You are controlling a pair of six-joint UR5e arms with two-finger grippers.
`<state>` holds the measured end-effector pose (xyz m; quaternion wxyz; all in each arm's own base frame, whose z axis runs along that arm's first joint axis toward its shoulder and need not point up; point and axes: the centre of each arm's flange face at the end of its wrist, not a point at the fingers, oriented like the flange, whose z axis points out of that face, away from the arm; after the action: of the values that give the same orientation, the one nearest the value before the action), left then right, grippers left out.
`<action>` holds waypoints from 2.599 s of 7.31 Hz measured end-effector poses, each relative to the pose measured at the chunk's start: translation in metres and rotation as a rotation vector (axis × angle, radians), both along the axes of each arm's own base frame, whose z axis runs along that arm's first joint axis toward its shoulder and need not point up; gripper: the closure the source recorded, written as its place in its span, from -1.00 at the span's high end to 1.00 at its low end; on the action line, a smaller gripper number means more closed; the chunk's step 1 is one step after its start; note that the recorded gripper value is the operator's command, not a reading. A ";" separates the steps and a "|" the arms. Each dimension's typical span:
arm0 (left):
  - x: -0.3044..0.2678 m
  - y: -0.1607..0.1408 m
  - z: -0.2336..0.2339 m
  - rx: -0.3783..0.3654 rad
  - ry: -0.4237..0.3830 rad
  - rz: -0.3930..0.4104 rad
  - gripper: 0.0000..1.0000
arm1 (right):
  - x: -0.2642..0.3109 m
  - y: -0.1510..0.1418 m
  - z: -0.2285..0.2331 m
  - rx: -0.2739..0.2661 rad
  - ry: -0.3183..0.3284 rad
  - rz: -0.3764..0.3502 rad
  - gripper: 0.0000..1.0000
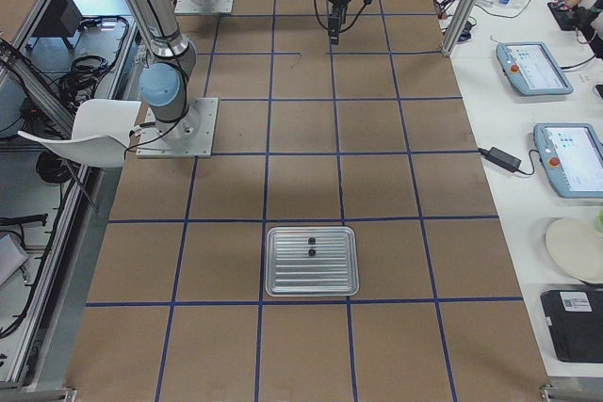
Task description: Place bearing gear from tray to pile
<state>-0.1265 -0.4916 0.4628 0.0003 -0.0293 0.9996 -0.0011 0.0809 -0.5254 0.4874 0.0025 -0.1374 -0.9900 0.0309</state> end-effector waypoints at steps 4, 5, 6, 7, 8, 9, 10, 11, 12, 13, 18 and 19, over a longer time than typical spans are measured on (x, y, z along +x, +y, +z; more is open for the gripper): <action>0.013 -0.002 0.001 0.001 0.002 0.026 1.00 | -0.001 -0.006 -0.009 0.017 -0.002 -0.003 1.00; 0.013 -0.002 0.001 0.002 0.002 0.027 1.00 | -0.001 -0.006 -0.009 0.018 -0.003 -0.002 1.00; 0.013 -0.002 0.000 0.003 0.003 0.027 1.00 | -0.001 -0.006 -0.010 0.020 -0.003 -0.001 1.00; 0.013 -0.001 0.000 0.003 0.003 0.028 1.00 | -0.001 -0.007 -0.010 0.020 -0.003 -0.004 1.00; 0.013 -0.001 0.000 0.003 0.002 0.027 1.00 | -0.001 -0.007 -0.010 0.019 -0.004 -0.009 1.00; 0.013 -0.001 0.000 0.003 0.001 0.027 1.00 | -0.001 -0.008 -0.009 0.017 -0.004 -0.010 1.00; 0.013 -0.002 0.000 0.002 0.001 0.027 1.00 | -0.001 -0.009 -0.007 0.014 -0.003 -0.007 1.00; 0.013 -0.002 -0.001 0.002 0.001 0.027 1.00 | -0.001 -0.009 -0.005 0.011 0.000 -0.003 1.00; 0.013 -0.002 -0.001 0.004 0.003 0.028 1.00 | -0.001 -0.008 -0.003 0.009 0.004 0.001 1.00; 0.012 -0.002 -0.001 0.004 0.005 0.028 1.00 | -0.001 -0.008 0.001 0.004 0.006 0.009 1.00; 0.012 -0.003 -0.001 -0.001 0.014 0.029 1.00 | 0.014 -0.006 0.021 0.007 -0.012 0.055 1.00; 0.012 -0.003 0.000 -0.003 0.015 0.029 1.00 | 0.009 -0.007 0.018 0.014 0.008 0.085 0.99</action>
<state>-0.1150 -0.4947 0.4627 -0.0070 -0.0436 0.9990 -0.0024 0.0900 -0.5328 0.5056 0.0062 -0.0953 -0.9951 0.0247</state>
